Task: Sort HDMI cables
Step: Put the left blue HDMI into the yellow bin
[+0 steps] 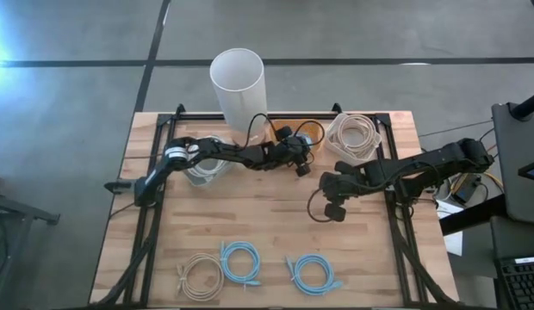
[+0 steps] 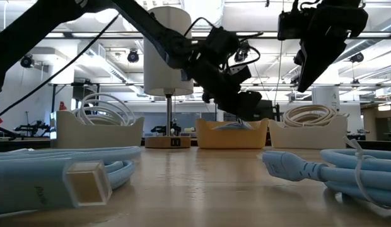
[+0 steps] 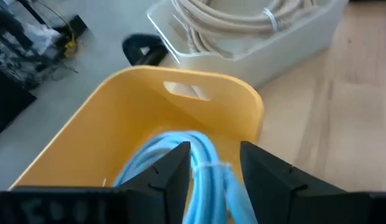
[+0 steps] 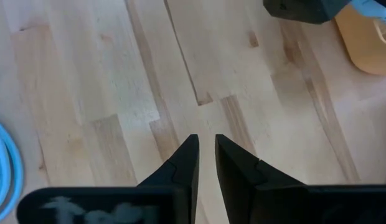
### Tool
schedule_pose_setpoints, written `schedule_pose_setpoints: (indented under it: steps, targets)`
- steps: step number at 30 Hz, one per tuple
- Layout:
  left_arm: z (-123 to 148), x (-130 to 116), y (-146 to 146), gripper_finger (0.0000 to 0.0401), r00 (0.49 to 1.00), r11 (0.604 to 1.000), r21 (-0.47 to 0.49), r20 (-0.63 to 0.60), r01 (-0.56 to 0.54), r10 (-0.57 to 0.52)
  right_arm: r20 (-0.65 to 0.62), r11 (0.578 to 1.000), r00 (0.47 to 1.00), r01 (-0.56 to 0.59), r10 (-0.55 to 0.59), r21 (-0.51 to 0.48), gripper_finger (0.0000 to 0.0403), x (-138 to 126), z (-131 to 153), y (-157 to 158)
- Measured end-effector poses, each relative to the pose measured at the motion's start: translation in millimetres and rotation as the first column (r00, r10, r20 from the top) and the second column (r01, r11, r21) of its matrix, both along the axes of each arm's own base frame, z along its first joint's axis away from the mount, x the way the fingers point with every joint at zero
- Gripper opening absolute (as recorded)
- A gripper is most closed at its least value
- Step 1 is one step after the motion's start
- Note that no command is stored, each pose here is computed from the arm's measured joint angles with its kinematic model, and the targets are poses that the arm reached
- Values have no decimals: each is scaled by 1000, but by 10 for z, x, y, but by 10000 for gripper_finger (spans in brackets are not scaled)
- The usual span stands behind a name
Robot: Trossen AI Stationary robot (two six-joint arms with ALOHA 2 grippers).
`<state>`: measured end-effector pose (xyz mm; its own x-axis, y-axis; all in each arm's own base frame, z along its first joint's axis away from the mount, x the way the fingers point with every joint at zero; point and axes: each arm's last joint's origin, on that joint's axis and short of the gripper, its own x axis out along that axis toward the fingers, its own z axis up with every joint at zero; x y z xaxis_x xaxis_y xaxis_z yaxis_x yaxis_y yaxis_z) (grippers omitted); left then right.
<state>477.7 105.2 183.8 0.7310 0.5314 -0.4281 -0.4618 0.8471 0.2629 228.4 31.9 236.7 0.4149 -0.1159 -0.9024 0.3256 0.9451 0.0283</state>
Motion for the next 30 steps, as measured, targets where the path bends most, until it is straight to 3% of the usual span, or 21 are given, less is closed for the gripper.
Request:
schedule_pose_setpoints:
  steps: [9, 17, 22, 28, 30]
  targets:
    - [685, -290, -484, 160, 980, 989, -96, -154, 115, -128, 19, 1000, 1000, 0, 0, 2, 49, 18, 7, 3]
    - [1275, -896, -1085, 145, 928, 918, -282, -170, 277, -332, 51, 1000, 998, -24, 25, -6, 49, 48, 18, 7]
    - [1253, -1337, -1447, 137, 904, 885, -341, -174, 316, -390, 89, 991, 988, -122, 126, -47, 48, 85, 20, 41]
    - [875, -1818, -1801, 135, 888, 837, -431, -148, 338, -435, 238, 965, 937, -262, 257, -14, 50, 184, 41, 172]
    - [730, -1932, -1908, 135, 880, 803, -461, -92, 377, -466, 287, 951, 910, -309, 300, -14, 50, 210, 52, 224]
